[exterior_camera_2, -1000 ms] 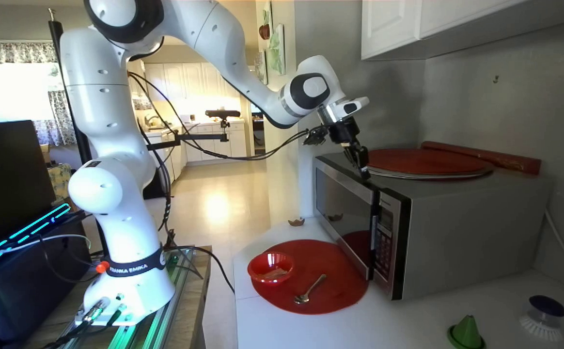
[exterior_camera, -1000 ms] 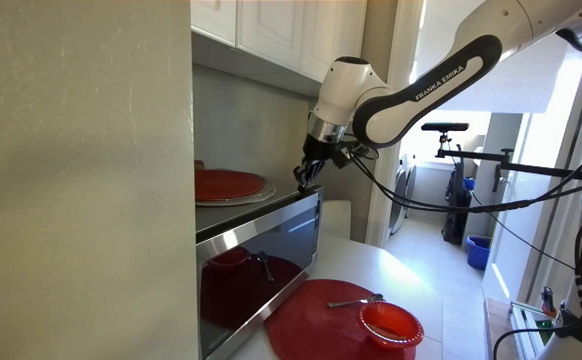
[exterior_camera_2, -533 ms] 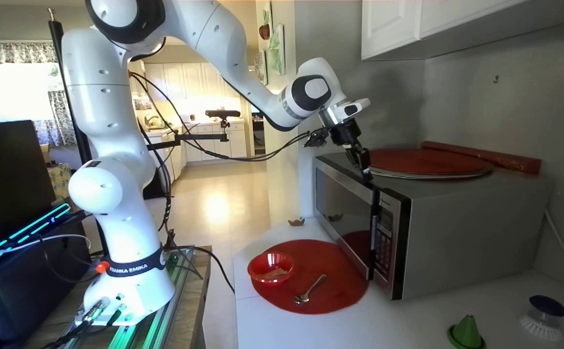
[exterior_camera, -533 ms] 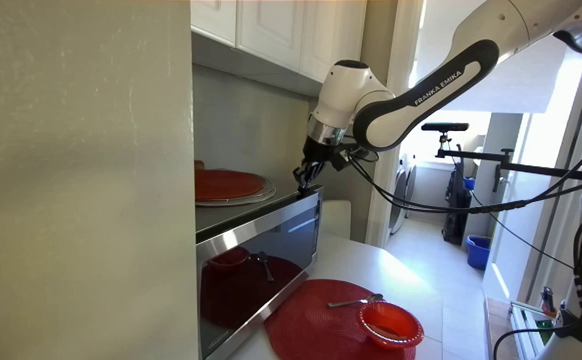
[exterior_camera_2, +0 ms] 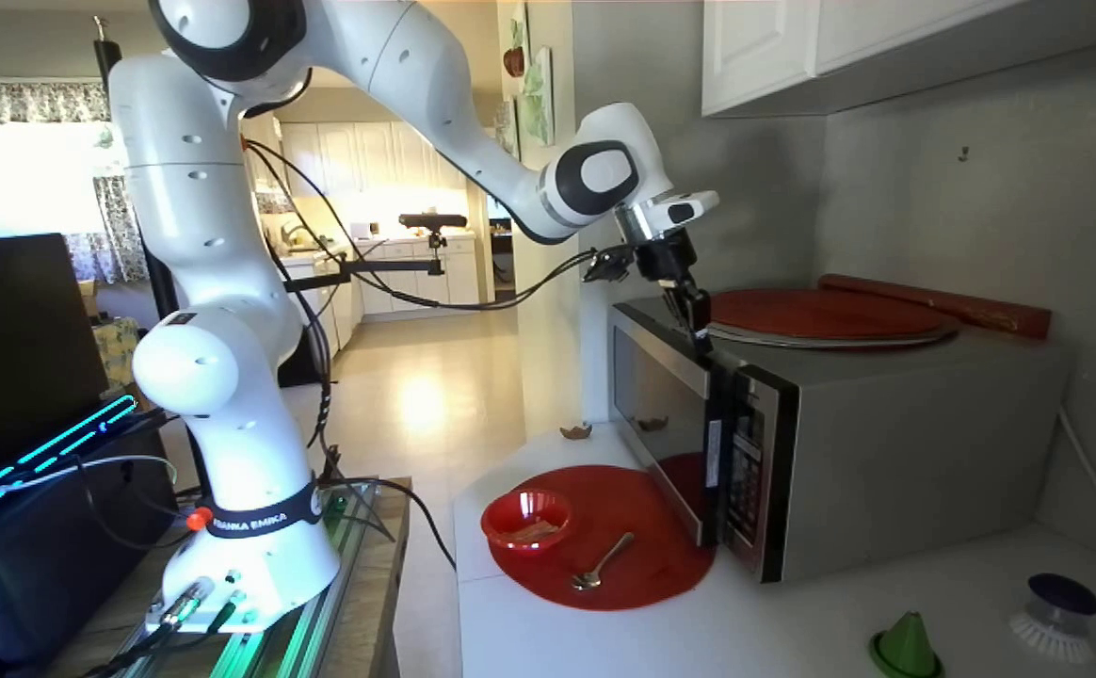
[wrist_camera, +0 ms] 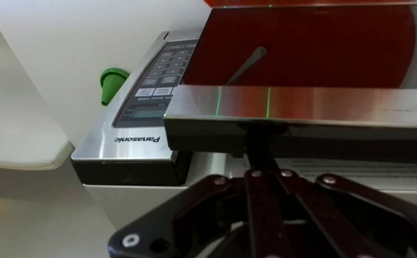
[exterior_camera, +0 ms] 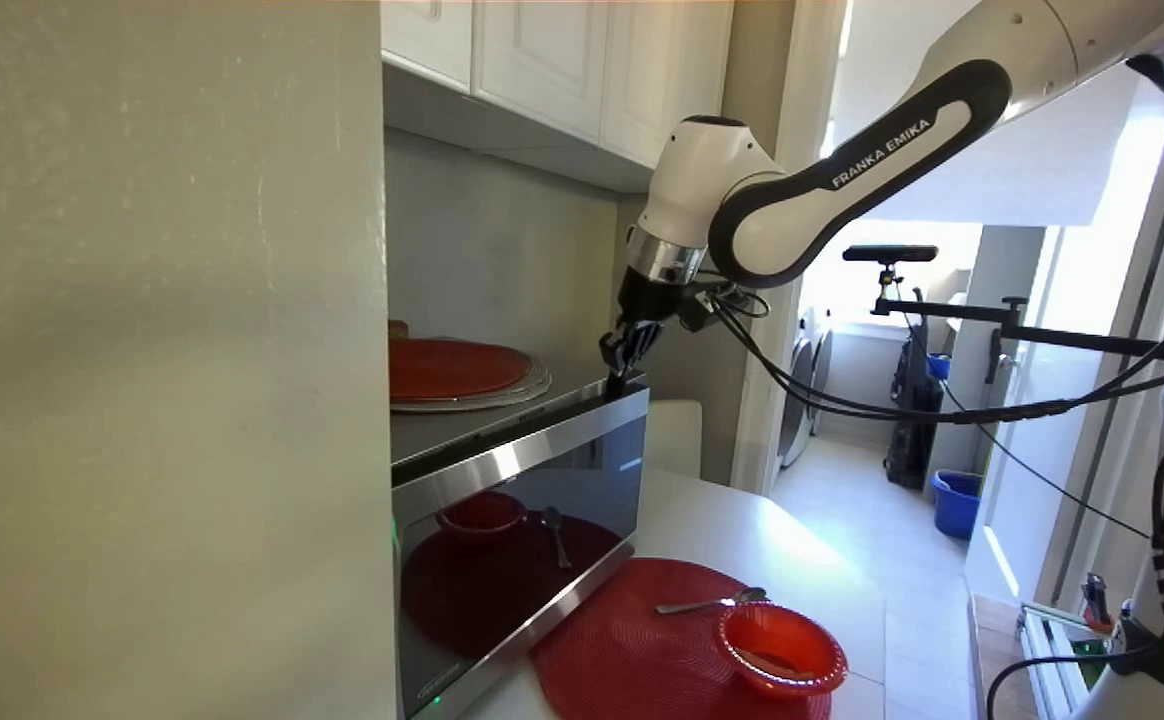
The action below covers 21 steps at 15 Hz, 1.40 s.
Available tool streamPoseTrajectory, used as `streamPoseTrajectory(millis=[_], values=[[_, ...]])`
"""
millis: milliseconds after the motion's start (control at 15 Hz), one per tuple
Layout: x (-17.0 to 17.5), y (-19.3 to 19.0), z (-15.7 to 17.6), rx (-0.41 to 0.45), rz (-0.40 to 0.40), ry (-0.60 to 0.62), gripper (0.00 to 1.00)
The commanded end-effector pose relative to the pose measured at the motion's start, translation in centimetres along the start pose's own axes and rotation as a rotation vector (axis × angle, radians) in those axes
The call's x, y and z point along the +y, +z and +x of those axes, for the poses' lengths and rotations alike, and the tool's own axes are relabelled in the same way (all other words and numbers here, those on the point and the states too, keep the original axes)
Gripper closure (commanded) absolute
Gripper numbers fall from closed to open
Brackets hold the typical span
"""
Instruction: Open the microwave oven the place the red bowl inside the oven.
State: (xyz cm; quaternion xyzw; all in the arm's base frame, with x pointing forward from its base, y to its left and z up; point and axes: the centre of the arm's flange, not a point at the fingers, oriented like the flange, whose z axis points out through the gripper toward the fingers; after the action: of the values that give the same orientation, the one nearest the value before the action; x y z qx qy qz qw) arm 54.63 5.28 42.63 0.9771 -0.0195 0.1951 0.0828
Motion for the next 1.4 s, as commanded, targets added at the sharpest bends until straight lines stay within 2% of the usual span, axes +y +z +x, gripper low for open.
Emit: streamPoseTrajectory(millis=[0,333,533,867,1333], values=[[0.5,-0.5,-3.4,-0.08,0.026,-0.009,1.0],[1.3,-2.9,-4.7,-0.085,0.038,0.014,1.0],[3.1,-1.9,-3.2,-0.063,-0.007,0.068,1.0],[6.1,1.2,-2.8,-0.103,-0.069,0.086,1.0],[4.8,2.6,-4.5,-0.181,-0.046,0.026,1.0]])
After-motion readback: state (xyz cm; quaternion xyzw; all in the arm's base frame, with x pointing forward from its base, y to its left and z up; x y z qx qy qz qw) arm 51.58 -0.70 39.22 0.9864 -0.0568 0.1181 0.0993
